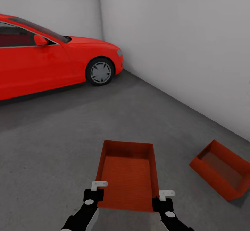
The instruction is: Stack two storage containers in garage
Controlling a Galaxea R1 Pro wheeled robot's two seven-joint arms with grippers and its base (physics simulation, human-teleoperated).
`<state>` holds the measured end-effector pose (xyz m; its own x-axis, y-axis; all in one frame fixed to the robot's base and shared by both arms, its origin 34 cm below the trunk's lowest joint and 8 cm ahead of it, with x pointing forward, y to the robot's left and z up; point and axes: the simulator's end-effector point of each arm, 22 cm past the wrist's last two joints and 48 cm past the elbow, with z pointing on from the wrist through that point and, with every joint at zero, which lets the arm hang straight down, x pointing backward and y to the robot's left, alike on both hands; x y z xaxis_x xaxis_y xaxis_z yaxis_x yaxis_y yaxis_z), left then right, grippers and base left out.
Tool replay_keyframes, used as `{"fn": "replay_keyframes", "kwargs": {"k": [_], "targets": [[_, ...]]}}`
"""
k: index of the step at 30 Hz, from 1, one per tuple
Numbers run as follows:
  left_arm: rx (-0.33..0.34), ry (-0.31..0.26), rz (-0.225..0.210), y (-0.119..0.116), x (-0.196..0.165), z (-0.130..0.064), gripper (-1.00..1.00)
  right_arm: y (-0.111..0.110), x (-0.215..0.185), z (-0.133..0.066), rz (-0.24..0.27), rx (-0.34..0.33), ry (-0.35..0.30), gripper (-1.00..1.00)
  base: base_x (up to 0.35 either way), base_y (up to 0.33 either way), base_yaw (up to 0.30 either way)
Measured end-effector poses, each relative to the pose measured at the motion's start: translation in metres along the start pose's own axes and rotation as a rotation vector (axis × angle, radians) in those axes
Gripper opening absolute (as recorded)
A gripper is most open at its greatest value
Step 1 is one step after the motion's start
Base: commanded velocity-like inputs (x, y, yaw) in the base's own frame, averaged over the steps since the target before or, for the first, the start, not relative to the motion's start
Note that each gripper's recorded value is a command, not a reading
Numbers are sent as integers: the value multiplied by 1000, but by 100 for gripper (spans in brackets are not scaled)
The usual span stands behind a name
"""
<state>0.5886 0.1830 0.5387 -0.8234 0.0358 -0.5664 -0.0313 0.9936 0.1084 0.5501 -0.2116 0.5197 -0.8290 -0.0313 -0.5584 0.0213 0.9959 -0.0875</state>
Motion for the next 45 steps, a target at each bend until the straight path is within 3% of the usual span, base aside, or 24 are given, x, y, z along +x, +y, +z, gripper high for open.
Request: {"fn": "replay_keyframes", "kwargs": {"k": [45], "targets": [[-1, 0, 0, -1, 0, 0, -100, -1, 0, 0, 0, -1, 0, -100, 0, 0, -194]]}}
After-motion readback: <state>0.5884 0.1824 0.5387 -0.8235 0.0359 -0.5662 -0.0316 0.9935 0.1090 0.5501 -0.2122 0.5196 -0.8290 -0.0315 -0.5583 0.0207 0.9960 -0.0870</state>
